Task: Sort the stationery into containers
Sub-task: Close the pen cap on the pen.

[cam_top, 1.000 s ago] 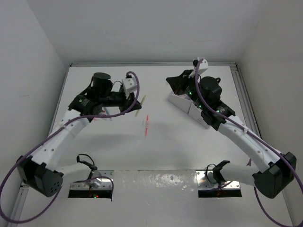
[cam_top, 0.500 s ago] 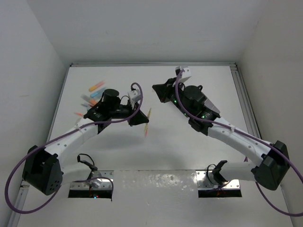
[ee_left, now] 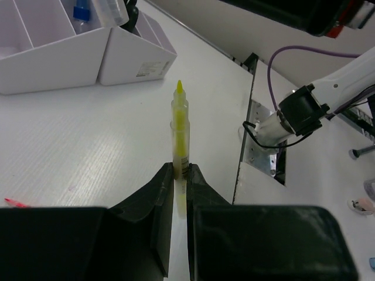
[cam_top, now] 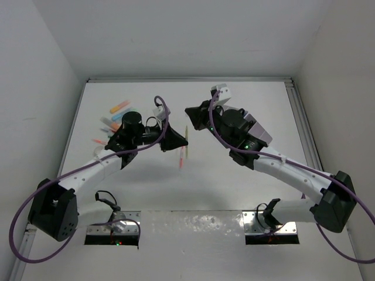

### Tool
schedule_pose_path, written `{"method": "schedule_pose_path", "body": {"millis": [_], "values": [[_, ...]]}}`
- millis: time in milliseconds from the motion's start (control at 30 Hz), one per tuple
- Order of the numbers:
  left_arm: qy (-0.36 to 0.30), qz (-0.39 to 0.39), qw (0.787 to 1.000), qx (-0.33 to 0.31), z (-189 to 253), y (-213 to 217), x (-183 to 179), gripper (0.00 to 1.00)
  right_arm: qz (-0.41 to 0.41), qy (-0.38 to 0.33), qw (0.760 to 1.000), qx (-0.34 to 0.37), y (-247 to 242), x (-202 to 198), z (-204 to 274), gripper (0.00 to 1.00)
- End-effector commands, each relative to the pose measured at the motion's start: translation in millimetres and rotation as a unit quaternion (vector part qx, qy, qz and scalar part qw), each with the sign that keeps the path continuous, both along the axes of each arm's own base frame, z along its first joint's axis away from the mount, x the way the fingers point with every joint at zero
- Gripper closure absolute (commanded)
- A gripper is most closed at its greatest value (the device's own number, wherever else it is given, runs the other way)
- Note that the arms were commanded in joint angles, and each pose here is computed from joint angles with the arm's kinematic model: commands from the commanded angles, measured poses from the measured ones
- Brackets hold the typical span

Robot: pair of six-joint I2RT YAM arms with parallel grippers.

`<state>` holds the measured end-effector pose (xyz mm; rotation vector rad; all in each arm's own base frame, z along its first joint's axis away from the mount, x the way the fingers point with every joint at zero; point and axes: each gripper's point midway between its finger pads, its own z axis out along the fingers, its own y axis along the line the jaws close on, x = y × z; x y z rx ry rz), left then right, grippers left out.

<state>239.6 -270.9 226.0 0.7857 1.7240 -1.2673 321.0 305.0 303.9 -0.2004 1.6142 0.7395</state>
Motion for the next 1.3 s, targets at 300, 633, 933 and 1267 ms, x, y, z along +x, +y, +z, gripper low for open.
{"method": "schedule_pose_path", "body": {"millis": [300, 633, 933, 1267], "values": [[0.017, -0.022, 0.999, -0.035, 6, -11, 5, 1.0, -0.023, -0.037, 0.999, 0.008, -7, -7, 17, 1.0], [0.036, 0.0, 0.999, -0.025, 0, -11, 13, 1.0, -0.019, -0.044, 0.999, -0.006, -7, -20, 8, 1.0], [0.036, 0.005, 0.999, -0.024, 0, -11, 15, 1.0, -0.02, -0.039, 0.999, -0.006, -9, -24, 4, 1.0], [0.024, 0.006, 0.999, -0.031, 5, -13, 15, 1.0, -0.022, -0.036, 0.999, 0.004, -2, -19, -9, 1.0]]}}
